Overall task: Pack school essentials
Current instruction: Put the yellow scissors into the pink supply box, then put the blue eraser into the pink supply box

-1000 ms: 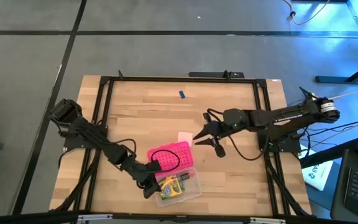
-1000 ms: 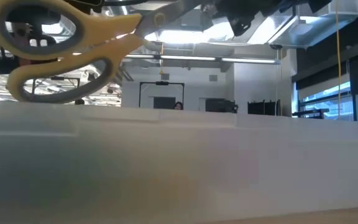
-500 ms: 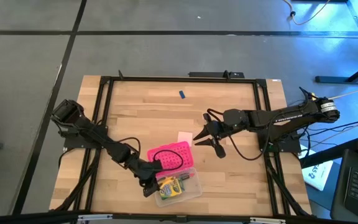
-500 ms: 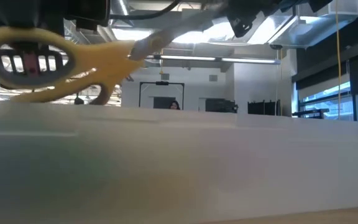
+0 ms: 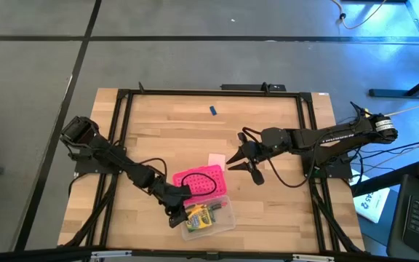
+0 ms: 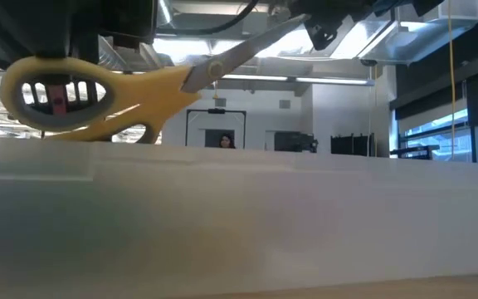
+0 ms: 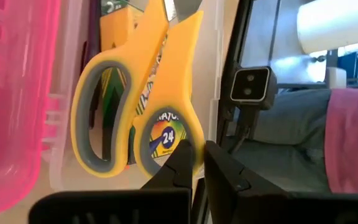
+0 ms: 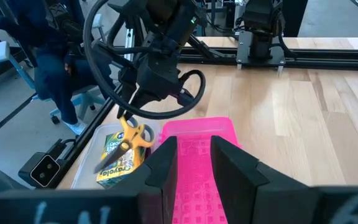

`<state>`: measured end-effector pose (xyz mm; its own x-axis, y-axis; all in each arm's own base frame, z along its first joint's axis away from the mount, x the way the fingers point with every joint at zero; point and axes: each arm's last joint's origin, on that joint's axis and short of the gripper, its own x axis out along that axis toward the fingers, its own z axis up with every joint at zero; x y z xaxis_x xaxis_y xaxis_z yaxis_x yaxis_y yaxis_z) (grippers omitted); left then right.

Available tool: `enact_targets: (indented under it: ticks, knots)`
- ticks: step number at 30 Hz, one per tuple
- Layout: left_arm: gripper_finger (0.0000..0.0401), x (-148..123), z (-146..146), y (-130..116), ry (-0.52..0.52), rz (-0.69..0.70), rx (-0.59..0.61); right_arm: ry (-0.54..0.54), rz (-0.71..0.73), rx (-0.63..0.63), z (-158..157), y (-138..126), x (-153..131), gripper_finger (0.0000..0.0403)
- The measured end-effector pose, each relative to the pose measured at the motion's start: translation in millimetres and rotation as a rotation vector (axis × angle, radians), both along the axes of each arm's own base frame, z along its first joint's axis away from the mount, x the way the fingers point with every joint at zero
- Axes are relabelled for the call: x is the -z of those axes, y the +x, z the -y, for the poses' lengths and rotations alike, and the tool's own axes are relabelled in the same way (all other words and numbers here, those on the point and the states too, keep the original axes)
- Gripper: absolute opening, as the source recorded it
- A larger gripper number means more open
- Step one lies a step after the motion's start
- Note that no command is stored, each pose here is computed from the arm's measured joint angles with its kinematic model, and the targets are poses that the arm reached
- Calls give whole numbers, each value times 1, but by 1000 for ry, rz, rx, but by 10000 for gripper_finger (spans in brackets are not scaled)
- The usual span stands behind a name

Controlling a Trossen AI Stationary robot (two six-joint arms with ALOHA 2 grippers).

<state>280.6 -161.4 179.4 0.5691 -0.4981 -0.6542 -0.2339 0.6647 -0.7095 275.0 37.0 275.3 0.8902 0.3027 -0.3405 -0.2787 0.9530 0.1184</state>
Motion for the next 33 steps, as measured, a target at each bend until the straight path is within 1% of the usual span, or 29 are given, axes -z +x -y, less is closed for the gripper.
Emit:
enact_targets:
  ticks: [3, 10, 17, 27, 33]
  knots:
    - [10, 0, 0, 0, -2, 1, 24, 0, 0, 0, 0, 0, 0, 99]
    - [10, 0, -1, 0, 3, 1, 17, 0, 0, 0, 0, 0, 0, 99]
    - [12, 0, -3, 1, 35, 25, 41, 0, 0, 0, 0, 0, 0, 99]
    - [75, 2, -5, 1, 45, 11, 37, 0, 0, 0, 0, 0, 0, 99]
    - [84, 2, -10, 4, 45, 10, 19, 0, 0, 1, 0, 0, 0, 99]
